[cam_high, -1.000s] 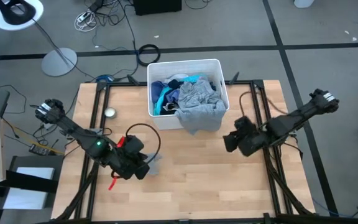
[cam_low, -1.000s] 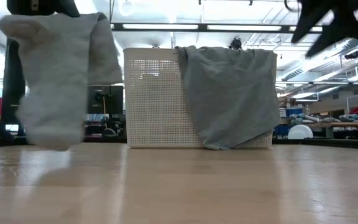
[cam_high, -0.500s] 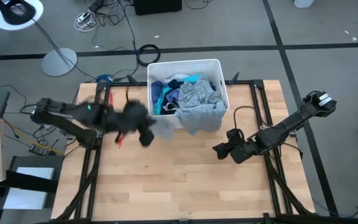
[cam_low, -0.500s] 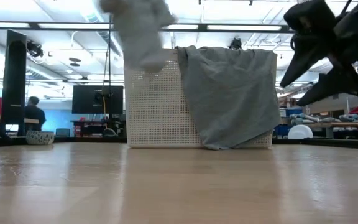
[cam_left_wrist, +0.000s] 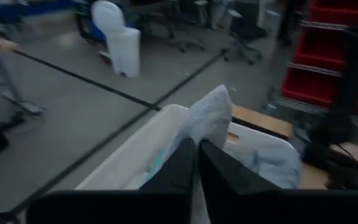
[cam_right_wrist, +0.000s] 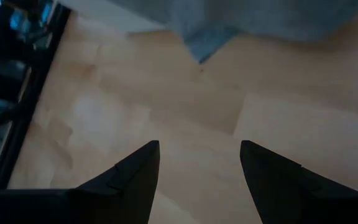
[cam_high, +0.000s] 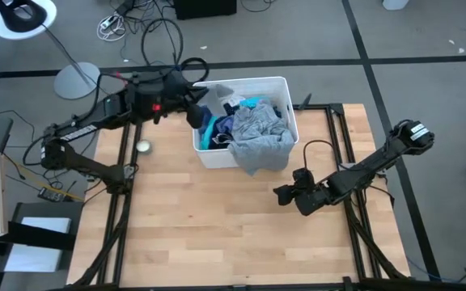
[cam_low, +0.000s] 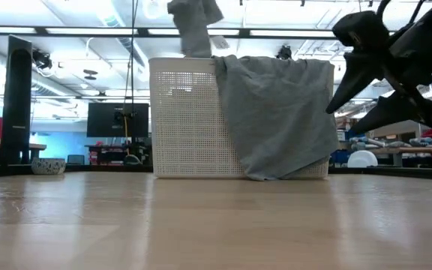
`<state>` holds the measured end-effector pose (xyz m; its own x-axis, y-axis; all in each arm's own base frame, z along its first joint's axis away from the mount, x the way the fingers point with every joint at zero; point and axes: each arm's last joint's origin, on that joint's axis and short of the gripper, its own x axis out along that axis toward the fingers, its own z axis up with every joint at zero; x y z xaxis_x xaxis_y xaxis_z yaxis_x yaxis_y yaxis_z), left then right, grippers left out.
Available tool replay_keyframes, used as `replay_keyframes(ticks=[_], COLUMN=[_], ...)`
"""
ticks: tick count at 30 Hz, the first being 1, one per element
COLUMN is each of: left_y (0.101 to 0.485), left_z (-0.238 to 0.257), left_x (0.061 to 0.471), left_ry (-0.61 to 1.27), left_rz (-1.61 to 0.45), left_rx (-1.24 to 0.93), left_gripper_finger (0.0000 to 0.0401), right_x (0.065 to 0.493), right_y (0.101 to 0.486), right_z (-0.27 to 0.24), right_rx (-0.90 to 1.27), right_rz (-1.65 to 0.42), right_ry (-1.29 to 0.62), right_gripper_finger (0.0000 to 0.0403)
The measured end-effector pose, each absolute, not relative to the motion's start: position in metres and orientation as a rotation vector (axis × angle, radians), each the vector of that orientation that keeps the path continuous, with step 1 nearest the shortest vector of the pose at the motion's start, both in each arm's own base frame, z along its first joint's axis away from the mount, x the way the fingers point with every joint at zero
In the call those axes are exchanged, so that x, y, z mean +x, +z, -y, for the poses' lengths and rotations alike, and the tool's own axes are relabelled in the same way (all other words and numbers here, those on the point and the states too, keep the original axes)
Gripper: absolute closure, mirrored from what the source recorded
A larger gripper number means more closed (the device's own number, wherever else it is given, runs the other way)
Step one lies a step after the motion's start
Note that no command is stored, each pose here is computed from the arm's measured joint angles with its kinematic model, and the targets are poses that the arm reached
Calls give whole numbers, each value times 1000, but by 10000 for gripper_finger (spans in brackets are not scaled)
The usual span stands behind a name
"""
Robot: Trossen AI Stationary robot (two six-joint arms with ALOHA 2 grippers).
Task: Sort clothes
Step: Put the gray sock into the bin, then put the gray shirt into the bin
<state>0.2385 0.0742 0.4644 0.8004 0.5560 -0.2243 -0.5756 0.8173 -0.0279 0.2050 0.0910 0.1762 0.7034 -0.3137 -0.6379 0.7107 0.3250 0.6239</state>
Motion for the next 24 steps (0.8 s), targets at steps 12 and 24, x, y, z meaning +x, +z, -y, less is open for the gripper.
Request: replay_keyframes(ticks=[12, 24], left_y=[452, 444], left_z=[-69, -31], left_x=[214, 121], left_ry=[537, 552], left_rz=[-461, -573], left_rx=[-209, -385], left_gripper_finger=[264, 265], right_x=[217, 257], right_y=[173, 154], right_z=[-90, -64], right_rx=[820, 511], right_rz=[-303, -202], right_ry=[-726, -821], right_gripper_finger=[174, 175])
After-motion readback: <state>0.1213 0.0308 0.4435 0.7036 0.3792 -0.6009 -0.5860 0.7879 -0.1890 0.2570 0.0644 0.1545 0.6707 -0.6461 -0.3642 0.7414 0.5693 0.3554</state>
